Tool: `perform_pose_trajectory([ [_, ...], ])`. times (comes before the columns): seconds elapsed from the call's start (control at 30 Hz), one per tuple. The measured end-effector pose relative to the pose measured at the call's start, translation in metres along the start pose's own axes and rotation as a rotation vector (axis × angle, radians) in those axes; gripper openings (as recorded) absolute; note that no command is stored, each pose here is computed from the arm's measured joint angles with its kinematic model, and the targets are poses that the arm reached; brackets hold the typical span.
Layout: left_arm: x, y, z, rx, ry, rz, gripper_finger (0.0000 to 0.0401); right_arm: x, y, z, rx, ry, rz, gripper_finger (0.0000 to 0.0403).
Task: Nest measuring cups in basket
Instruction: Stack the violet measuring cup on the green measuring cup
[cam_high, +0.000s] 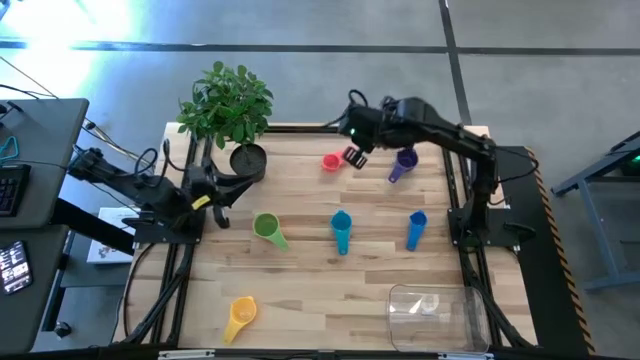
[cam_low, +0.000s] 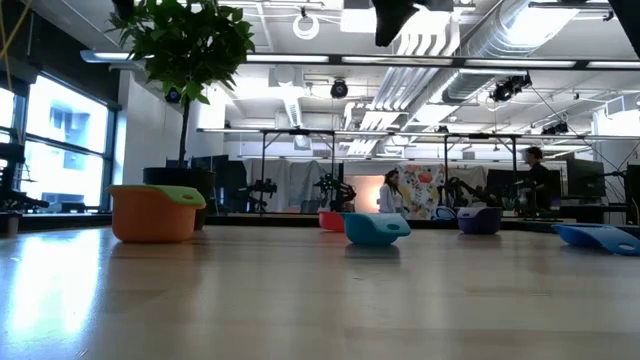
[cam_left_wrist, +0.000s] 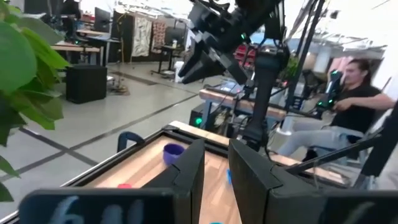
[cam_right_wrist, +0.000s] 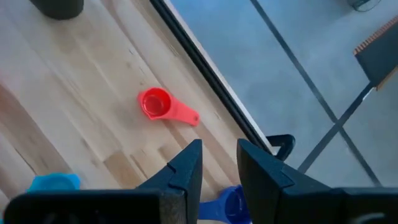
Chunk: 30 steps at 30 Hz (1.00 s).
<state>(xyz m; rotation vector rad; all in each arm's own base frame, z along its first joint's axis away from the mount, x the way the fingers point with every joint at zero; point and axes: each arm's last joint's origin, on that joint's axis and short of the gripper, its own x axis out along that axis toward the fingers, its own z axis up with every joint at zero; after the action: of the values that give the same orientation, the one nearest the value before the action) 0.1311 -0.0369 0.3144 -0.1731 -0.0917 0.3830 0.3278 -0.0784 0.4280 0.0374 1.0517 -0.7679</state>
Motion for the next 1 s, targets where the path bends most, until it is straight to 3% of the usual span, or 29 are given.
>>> perform_pose_trajectory([
  [0.27, 0.013, -0.002, 0.007, 0.013, -0.001, 0.056, 0.0062, 0.021, -0.046, 0.005, -0.046, 0.072, 0.119, 0.0092],
  [0.73, 0.020, 0.006, 0.010, 0.018, -0.014, 0.132, 0.0062, 0.056, -0.138, -0.002, 0.127, 0.149, 0.150, 0.0092],
  [1.0, 0.023, 0.011, 0.011, 0.020, -0.021, 0.171, 0.0062, 0.078, -0.157, -0.040, 0.196, 0.285, 0.155, 0.0092],
])
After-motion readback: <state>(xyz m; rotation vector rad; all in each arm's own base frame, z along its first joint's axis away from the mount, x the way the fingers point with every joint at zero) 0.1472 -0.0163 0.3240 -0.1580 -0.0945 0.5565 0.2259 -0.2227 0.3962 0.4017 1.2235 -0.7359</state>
